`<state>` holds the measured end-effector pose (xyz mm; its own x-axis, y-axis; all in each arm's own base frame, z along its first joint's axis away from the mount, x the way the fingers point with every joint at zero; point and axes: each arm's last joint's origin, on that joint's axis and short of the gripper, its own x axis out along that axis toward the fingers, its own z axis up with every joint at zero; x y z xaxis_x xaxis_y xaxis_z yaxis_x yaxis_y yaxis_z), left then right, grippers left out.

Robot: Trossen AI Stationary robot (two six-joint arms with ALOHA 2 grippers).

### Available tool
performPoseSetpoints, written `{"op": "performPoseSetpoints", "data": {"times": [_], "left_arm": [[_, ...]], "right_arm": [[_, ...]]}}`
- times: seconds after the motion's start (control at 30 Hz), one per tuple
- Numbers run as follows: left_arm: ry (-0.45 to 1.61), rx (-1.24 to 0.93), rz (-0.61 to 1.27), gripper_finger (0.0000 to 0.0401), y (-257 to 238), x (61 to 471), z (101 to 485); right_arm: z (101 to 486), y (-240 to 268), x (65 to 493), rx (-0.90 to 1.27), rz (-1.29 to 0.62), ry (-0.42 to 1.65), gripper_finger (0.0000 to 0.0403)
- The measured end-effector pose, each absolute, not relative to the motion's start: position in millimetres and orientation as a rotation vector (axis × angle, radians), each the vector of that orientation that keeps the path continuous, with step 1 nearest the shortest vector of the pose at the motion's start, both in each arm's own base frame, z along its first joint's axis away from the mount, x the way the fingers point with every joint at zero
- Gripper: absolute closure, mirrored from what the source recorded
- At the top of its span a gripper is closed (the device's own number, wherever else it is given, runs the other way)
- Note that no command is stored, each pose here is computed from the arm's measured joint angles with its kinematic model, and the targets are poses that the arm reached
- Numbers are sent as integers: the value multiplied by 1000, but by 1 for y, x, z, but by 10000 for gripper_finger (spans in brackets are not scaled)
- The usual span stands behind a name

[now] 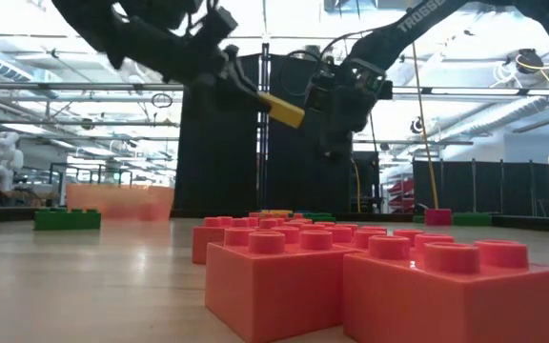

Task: Sort blocks by size
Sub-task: Put the yellow block into the yellow bin

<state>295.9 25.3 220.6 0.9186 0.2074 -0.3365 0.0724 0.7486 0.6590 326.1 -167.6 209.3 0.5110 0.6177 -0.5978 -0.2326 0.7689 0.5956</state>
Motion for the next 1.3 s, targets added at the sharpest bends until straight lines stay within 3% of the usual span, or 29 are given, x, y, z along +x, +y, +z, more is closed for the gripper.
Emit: {"op": "performPoseSetpoints", "data": {"times": [0.23,0.63,1.3], "left_arm": [[609,607,38,356,-5,264,226],[752,166,-47,356,-39,203,258],[1099,-381,-279,354,-75,168,253]], "right_arm": [[209,-163,325,469,561,911,226],[212,-157,343,297,609,789,225],[215,-147,363,219,614,693,225]]}}
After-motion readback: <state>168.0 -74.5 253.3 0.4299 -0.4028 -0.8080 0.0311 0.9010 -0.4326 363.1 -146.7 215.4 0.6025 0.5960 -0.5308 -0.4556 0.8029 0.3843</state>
